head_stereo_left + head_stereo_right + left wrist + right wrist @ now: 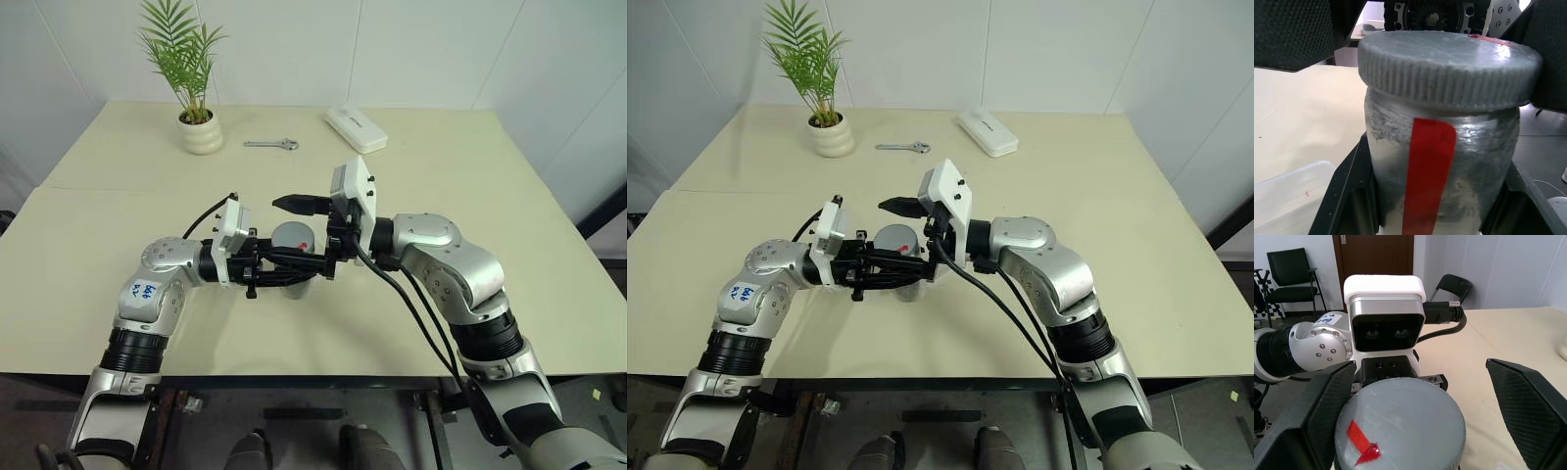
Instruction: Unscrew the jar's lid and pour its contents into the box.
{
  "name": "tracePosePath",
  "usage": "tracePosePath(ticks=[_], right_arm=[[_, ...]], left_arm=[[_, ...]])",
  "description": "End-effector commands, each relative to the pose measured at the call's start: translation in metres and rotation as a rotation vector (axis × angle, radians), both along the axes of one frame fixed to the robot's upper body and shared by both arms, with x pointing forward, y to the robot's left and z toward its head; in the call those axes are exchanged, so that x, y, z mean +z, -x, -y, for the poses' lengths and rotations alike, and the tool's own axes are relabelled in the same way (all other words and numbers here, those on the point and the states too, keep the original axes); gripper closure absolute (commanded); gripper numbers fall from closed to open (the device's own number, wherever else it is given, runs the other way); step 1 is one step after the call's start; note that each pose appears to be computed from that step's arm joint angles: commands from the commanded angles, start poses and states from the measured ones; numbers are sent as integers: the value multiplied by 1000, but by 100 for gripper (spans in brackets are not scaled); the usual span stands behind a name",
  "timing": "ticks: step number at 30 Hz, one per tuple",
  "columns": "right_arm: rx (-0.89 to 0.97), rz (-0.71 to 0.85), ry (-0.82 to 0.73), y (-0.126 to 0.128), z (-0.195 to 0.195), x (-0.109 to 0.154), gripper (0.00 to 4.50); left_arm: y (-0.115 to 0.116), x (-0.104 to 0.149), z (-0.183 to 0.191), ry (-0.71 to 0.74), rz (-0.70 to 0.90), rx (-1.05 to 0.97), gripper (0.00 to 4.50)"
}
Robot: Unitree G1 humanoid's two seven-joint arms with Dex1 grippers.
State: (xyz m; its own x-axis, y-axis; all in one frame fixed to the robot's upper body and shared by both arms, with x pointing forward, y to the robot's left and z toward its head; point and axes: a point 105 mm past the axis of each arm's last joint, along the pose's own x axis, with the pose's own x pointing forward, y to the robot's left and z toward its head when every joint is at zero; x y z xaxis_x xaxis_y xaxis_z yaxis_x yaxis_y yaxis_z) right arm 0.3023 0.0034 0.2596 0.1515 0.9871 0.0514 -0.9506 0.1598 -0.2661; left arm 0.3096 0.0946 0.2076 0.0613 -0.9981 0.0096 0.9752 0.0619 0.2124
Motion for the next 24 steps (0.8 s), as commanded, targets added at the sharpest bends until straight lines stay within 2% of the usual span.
tracePosePath(ticks=[1,8,15,18,24], right_arm=[[-52,36,-38,-7,28,19,3],[-91,39,-65,-11,65,27,3],[-121,20,-19,-2,102,19,3],[-97,20,-27,1,97,24,3],[20,9,-98,14,61,32,3]], left_arm=[[6,9,3,11,46,-32,257],[6,9,1,12,49,-24,257],[6,9,-4,14,55,-1,257],[6,8,-4,13,53,2,257],[6,9,-2,13,52,-3,257]])
